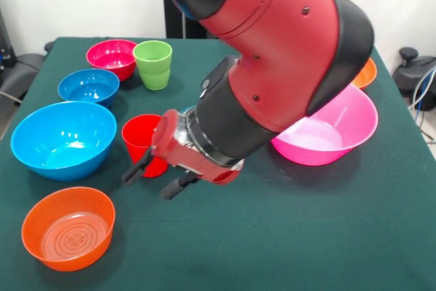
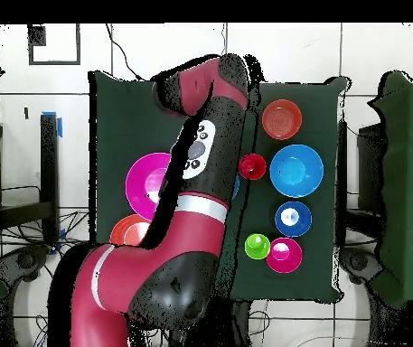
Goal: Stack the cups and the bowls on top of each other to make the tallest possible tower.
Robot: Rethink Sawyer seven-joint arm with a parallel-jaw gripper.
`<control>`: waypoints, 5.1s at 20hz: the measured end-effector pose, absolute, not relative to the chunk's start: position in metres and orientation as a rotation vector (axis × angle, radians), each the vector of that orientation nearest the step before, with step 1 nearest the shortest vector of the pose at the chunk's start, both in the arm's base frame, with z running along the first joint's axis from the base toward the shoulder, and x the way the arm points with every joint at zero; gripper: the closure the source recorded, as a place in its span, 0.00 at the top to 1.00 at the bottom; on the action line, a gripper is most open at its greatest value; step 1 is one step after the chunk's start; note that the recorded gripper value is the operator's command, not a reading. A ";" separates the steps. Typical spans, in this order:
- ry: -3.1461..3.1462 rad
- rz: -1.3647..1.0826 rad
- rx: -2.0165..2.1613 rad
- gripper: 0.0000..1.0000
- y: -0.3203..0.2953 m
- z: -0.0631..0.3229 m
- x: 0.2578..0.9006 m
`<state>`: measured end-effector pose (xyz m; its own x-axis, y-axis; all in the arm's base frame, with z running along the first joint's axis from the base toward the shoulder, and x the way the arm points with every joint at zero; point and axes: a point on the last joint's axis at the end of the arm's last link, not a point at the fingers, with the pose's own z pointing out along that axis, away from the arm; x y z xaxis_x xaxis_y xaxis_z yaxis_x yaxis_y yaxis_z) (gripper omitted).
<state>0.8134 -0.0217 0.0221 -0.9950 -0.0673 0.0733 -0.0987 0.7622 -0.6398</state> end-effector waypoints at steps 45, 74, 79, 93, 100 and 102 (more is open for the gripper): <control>-2.676 1.082 -0.102 1.00 0.149 0.126 0.722; -2.714 1.002 -0.558 1.00 0.226 0.081 0.684; -2.737 1.010 -0.532 1.00 0.222 0.058 0.682; -2.841 0.866 -0.634 1.00 0.232 -0.004 0.680; -2.803 0.835 -0.686 1.00 0.232 -0.015 0.669; -2.800 0.833 -0.688 1.00 0.232 -0.016 0.667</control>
